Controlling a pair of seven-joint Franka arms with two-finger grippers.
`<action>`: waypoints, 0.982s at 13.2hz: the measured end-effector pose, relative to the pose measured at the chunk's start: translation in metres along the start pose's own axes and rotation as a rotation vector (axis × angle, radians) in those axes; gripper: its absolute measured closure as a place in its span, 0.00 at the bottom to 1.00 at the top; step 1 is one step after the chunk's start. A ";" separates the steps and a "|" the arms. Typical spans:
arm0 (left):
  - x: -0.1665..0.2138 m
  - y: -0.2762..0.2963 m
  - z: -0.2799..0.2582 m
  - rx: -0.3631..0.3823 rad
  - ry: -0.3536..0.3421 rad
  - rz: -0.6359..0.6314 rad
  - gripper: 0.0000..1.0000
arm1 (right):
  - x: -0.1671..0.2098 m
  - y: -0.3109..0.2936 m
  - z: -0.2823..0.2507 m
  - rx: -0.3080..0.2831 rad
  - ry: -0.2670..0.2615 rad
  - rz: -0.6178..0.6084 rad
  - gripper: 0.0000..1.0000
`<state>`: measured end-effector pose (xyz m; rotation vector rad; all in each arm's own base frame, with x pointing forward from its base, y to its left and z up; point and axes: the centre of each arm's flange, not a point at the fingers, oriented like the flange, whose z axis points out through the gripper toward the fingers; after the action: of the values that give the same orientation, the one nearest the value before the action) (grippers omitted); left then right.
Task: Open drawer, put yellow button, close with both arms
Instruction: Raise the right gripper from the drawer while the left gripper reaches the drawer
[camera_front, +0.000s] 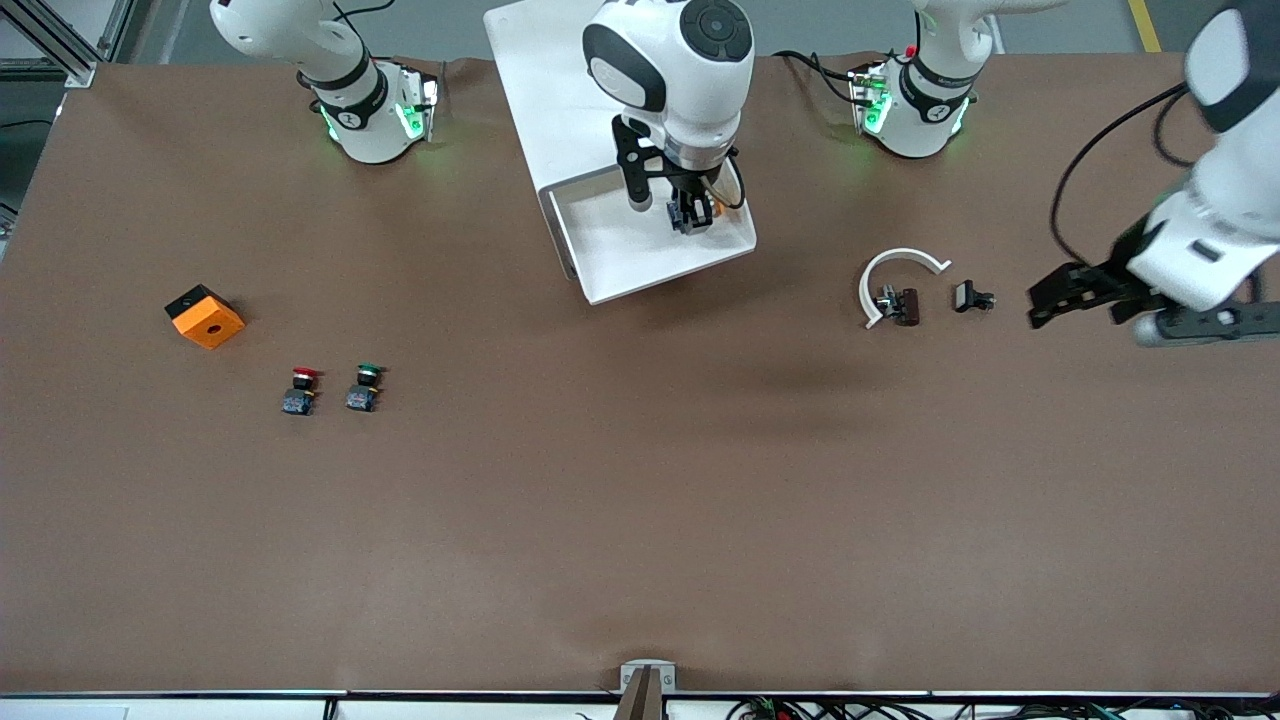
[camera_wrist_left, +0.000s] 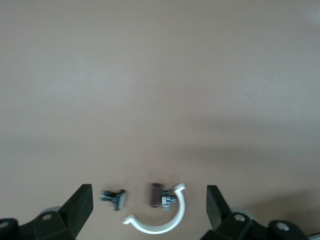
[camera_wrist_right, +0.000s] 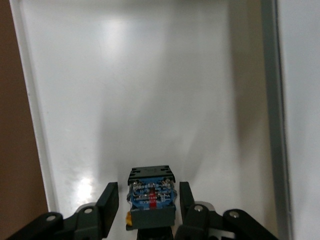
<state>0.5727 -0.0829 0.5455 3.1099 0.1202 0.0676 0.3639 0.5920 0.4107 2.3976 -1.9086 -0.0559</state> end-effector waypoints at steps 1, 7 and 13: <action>-0.003 0.024 0.011 -0.003 -0.011 -0.010 0.00 | 0.002 -0.003 -0.001 0.004 -0.002 -0.008 0.26; -0.033 0.142 0.055 -0.035 -0.059 -0.038 0.00 | 0.048 -0.043 -0.033 0.000 -0.013 -0.091 0.00; -0.052 0.213 0.110 -0.067 -0.116 -0.108 0.00 | 0.145 -0.076 -0.087 -0.071 -0.019 -0.330 0.00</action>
<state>0.5425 -0.3023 0.4394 3.0251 0.2757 -0.1084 0.4769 0.4714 0.4944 2.6425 -1.4709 -0.1621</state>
